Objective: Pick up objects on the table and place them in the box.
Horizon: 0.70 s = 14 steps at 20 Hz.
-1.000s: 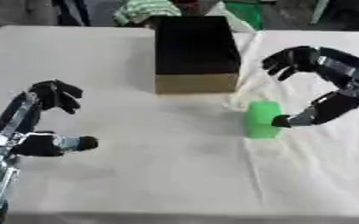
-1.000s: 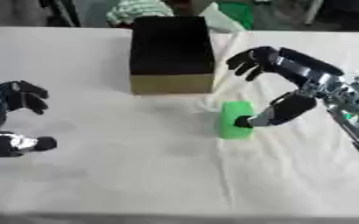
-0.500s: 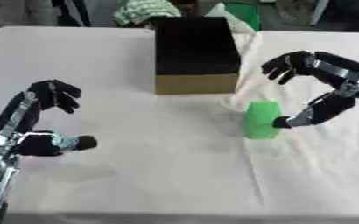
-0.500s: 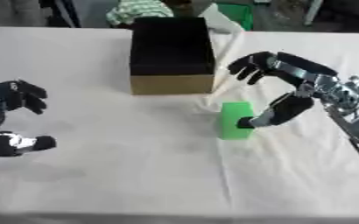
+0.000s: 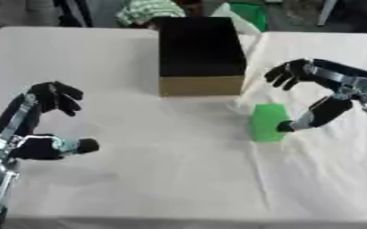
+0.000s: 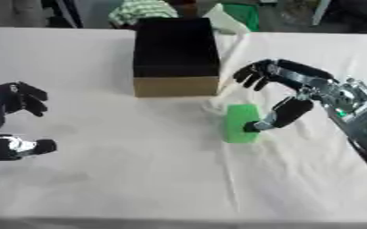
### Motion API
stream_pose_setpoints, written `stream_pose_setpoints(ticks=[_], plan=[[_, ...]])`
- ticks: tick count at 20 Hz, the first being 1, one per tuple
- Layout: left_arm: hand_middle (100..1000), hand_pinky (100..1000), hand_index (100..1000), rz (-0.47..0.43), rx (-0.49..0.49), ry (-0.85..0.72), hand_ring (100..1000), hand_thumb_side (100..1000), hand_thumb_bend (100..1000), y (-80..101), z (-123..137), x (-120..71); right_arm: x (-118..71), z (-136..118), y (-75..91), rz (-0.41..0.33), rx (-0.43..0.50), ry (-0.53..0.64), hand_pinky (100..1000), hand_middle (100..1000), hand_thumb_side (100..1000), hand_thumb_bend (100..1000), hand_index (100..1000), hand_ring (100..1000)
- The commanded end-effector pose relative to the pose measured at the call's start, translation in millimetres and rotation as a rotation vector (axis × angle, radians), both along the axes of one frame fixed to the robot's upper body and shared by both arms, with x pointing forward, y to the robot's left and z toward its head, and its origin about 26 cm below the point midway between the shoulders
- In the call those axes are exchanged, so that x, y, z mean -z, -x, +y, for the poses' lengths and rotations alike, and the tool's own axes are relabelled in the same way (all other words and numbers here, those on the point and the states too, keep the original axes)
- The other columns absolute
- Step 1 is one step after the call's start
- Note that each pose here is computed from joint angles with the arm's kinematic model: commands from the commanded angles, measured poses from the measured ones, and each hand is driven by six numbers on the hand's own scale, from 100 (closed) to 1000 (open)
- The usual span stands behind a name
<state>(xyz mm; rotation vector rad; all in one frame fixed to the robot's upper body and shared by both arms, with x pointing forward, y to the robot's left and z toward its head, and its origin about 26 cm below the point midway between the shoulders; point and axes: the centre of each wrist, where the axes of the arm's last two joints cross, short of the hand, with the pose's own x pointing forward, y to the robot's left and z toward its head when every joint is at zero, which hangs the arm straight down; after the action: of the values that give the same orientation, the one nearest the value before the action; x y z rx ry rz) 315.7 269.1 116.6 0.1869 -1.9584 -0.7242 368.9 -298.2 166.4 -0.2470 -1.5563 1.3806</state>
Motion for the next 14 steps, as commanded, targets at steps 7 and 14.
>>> stream_pose_setpoints(ticks=[7, 14], plan=[[587, 543, 683, -0.026, 0.005, -0.001, 566, 391, 1000, -1.8, -0.3, -8.1, 7.6, -9.0, -11.4, 0.005, 0.035, 0.065, 750, 778, 178, 616, 864, 790], [587, 542, 683, -0.026, 0.007, -0.001, 566, 393, 1000, -2.0, -0.8, -8.1, 17.3, -9.7, -13.7, 0.007, 0.04, 0.101, 755, 768, 193, 617, 853, 786]])
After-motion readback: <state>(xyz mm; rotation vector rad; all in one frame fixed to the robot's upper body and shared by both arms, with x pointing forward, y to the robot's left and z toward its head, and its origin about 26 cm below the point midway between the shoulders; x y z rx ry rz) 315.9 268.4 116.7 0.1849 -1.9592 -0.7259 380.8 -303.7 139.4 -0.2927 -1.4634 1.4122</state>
